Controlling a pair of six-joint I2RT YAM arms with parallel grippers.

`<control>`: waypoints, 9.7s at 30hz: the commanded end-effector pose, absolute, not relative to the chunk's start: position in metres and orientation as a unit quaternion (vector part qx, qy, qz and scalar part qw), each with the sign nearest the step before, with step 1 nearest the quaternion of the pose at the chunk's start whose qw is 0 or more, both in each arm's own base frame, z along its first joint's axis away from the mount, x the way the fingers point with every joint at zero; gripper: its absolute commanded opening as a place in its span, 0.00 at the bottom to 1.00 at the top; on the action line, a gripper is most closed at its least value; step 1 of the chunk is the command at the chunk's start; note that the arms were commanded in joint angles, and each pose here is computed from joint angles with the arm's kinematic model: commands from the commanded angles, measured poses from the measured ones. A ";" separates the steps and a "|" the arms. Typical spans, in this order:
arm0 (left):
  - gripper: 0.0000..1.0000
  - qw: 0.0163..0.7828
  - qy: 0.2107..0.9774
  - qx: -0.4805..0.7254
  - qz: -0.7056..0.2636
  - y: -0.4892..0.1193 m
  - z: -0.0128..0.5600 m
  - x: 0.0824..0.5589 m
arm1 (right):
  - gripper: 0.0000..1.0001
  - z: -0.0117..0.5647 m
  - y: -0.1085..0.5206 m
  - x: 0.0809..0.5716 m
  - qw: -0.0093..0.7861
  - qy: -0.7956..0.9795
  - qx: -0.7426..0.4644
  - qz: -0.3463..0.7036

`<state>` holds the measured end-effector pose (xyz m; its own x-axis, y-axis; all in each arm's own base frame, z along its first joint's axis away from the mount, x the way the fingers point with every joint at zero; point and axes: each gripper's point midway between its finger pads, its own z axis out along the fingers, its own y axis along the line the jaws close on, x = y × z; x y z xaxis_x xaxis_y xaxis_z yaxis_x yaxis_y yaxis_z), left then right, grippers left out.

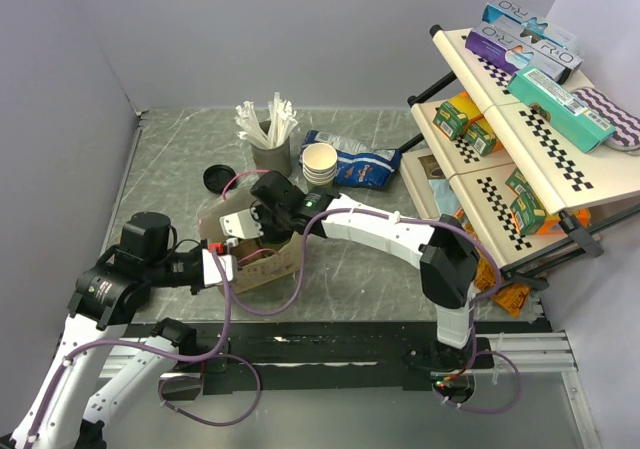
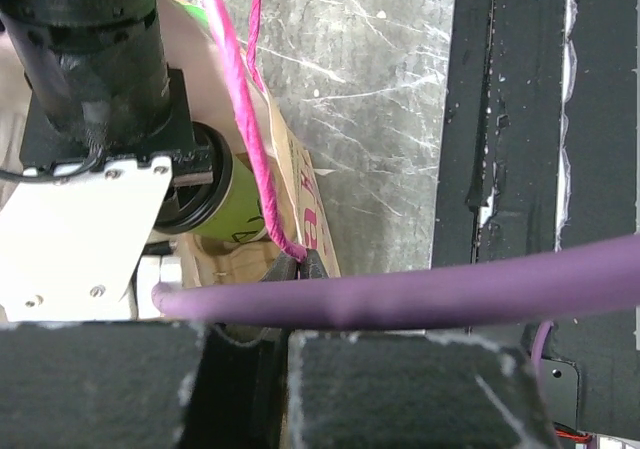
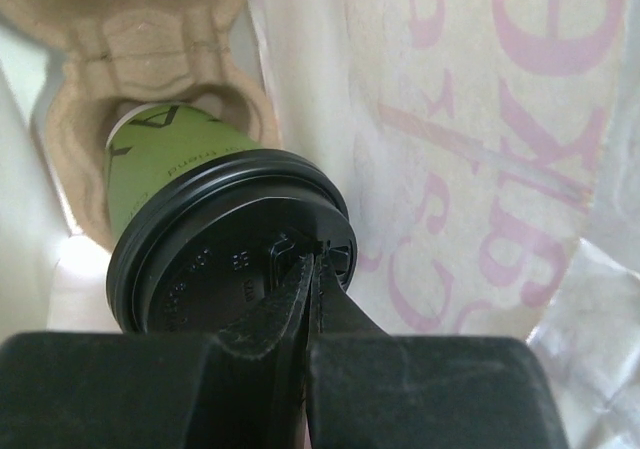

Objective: Pack the takeout coffee

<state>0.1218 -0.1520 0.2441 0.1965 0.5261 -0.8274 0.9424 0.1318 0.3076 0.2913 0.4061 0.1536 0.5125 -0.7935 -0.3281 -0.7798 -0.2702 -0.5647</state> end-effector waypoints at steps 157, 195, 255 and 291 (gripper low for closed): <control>0.01 0.480 0.691 0.478 -0.255 -0.143 0.317 0.186 | 1.00 0.269 0.339 0.115 0.349 0.448 -0.791 0.229; 0.01 0.530 0.586 0.565 -0.239 -0.147 0.296 0.129 | 1.00 0.317 0.299 0.184 0.522 0.521 -0.653 0.170; 0.84 0.573 0.677 0.346 -0.305 -0.154 0.371 0.209 | 0.97 0.363 0.346 0.369 0.517 0.670 -0.451 0.284; 0.89 0.632 0.722 0.250 -0.128 -0.086 0.417 0.234 | 0.56 0.310 0.357 0.495 0.552 0.673 -0.374 0.319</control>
<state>0.2368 -0.0923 0.4079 -0.1012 0.2017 -0.9742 0.5525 0.8257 0.1136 0.5182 0.3712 0.2467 -0.2012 -0.1914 -0.9607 -0.8180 0.5723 0.0573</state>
